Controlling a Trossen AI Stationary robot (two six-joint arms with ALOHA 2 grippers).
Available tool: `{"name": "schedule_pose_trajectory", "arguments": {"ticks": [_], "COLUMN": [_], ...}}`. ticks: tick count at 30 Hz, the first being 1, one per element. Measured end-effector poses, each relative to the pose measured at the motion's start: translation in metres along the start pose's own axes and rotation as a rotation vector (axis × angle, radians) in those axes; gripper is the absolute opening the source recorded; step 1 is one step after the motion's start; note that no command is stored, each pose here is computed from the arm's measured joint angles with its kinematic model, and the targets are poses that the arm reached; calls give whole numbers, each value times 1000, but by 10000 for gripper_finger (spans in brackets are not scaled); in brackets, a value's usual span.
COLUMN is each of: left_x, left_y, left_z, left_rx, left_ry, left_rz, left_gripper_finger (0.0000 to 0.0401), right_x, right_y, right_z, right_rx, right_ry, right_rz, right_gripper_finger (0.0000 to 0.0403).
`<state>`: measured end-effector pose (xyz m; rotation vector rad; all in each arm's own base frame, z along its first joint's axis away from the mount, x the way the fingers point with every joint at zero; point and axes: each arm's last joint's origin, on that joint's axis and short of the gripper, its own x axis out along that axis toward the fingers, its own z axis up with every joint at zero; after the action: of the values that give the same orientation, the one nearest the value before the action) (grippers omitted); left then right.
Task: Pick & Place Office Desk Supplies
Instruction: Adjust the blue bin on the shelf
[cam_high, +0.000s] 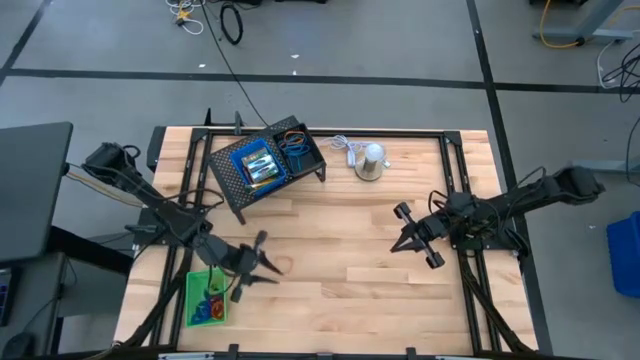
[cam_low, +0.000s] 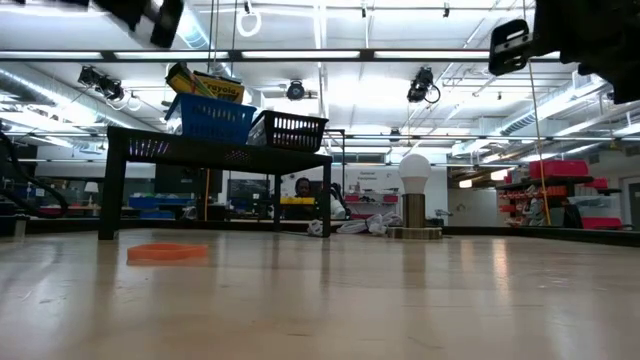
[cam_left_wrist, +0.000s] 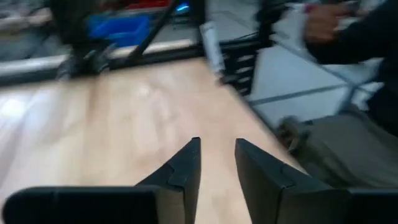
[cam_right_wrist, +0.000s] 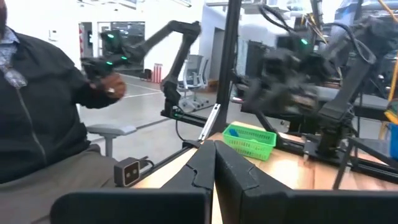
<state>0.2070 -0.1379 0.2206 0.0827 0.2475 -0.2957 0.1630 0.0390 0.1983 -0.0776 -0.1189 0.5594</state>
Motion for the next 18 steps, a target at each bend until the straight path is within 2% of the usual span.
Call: {"name": "schedule_pose_trajectory", "arguments": {"ticks": [3, 10, 16, 18], "left_x": [-21, -74, -96, -101], "left_y": [7, 25, 35, 38], "left_z": [-20, -42, -51, -52], "left_rx": [-55, -184, -272, -306], "left_ry": [-8, -207, -176, -173], "left_rz": [114, 340, 620, 683], "left_gripper_finger": [82, 11, 4, 3], "right_x": [1, 1, 1, 1], "right_y": [2, 3, 2, 2], "right_z": [0, 0, 0, 0], "right_rx": [-7, -10, -11, -11], "right_ry": [-2, -3, 7, 7], "right_rz": [15, -2, -41, -48], "right_gripper_finger": [12, 13, 13, 13]}}
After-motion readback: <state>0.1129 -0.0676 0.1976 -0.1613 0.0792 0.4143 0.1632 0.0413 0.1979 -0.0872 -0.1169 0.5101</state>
